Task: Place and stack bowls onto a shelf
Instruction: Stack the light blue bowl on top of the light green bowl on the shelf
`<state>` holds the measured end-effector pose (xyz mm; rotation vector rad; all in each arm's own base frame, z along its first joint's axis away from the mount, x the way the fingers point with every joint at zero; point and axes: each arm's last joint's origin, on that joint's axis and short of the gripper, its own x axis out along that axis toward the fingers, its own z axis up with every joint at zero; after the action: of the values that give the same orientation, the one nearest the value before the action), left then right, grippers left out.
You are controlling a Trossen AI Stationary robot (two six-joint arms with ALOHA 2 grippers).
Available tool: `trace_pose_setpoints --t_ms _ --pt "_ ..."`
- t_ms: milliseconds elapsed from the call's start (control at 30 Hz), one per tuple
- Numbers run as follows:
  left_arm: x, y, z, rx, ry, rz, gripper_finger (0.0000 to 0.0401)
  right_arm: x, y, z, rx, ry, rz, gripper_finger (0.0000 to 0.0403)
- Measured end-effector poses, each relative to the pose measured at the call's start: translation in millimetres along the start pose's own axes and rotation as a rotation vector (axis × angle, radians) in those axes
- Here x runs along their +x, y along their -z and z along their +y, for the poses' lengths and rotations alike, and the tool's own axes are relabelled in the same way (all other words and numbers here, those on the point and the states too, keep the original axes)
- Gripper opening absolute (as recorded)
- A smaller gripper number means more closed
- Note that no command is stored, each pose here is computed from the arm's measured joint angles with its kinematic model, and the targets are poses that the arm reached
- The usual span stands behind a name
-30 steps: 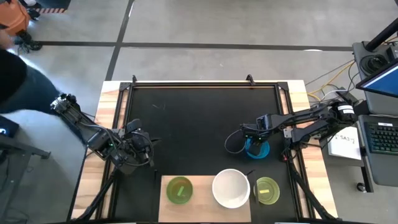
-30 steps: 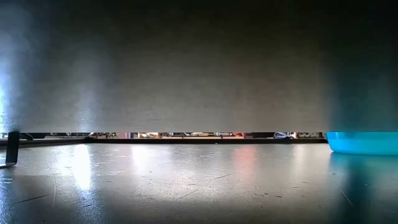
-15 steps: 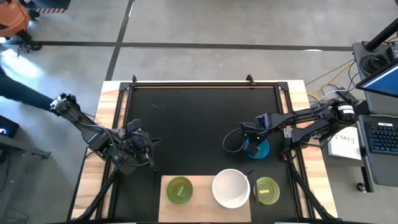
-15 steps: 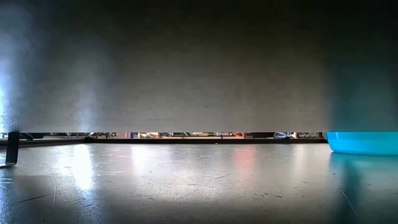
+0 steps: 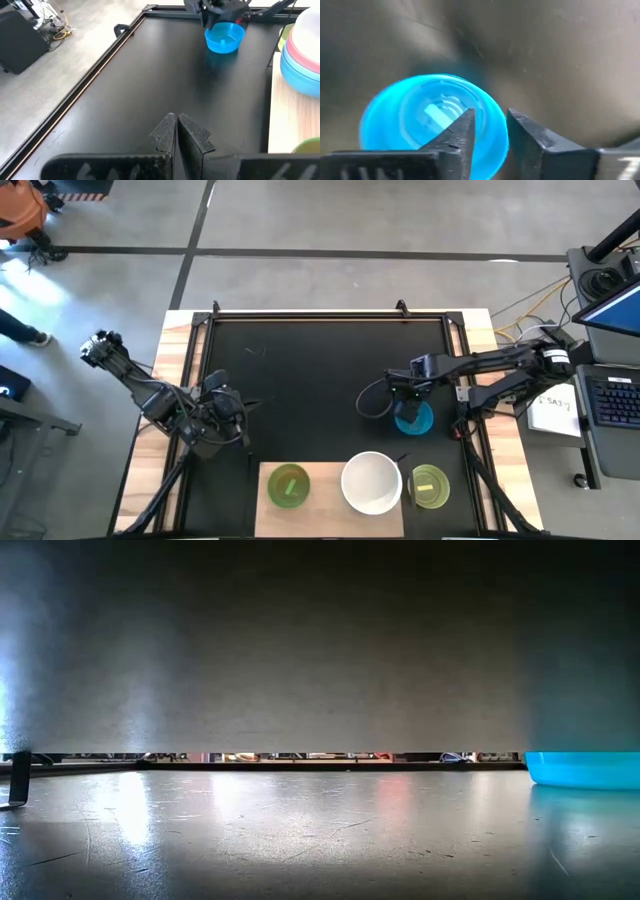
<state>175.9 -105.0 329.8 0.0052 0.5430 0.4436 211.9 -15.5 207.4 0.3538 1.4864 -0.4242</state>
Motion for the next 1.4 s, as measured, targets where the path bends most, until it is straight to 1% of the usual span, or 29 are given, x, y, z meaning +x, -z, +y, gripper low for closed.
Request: trace_pose_setpoints --t_ms 167,300,433,567,733,867,933,1100,1233,1300,1400 --pt "1 -1 0 -0.004 -0.003 -0.002 0.0000 14 1 -9 0.037 0.024 0.062 0.0145" --pt "1 -1 1 -0.005 -0.002 -0.003 0.0000 18 0 -9 0.010 0.000 0.084 0.0165" --pt "1 -1 1 -0.006 -0.002 -0.003 0.0000 22 -2 -8 -0.004 -0.013 0.104 0.0168" --pt "1 -1 1 -0.005 -0.003 -0.003 0.0000 31 -7 -6 -0.033 -0.007 0.122 0.0161" --pt "1 -1 1 -0.005 -0.002 -0.002 0.0000 44 -12 -3 -0.057 0.006 0.161 0.0146" --pt "1 -1 1 0.007 -0.003 -0.002 0.0000 51 -13 -2 -0.059 0.012 0.188 0.0119" --pt "1 -1 1 0.016 -0.003 -0.002 0.0000 52 -13 -1 -0.064 0.009 0.195 0.0097" --pt "1 -1 1 0.017 -0.003 -0.002 0.0000 51 -13 -2 -0.064 -0.001 0.189 0.0021" --pt "1 -1 1 0.017 -0.003 -0.002 0.0000 45 -14 -6 -0.047 0.016 0.149 0.0011" --pt "1 -1 1 0.017 -0.003 -0.002 0.0000 39 -15 -11 -0.018 0.018 0.120 0.0010" --pt "1 -1 1 0.016 -0.015 -0.012 0.0000 26 -23 -18 0.039 0.045 0.032 0.0008"
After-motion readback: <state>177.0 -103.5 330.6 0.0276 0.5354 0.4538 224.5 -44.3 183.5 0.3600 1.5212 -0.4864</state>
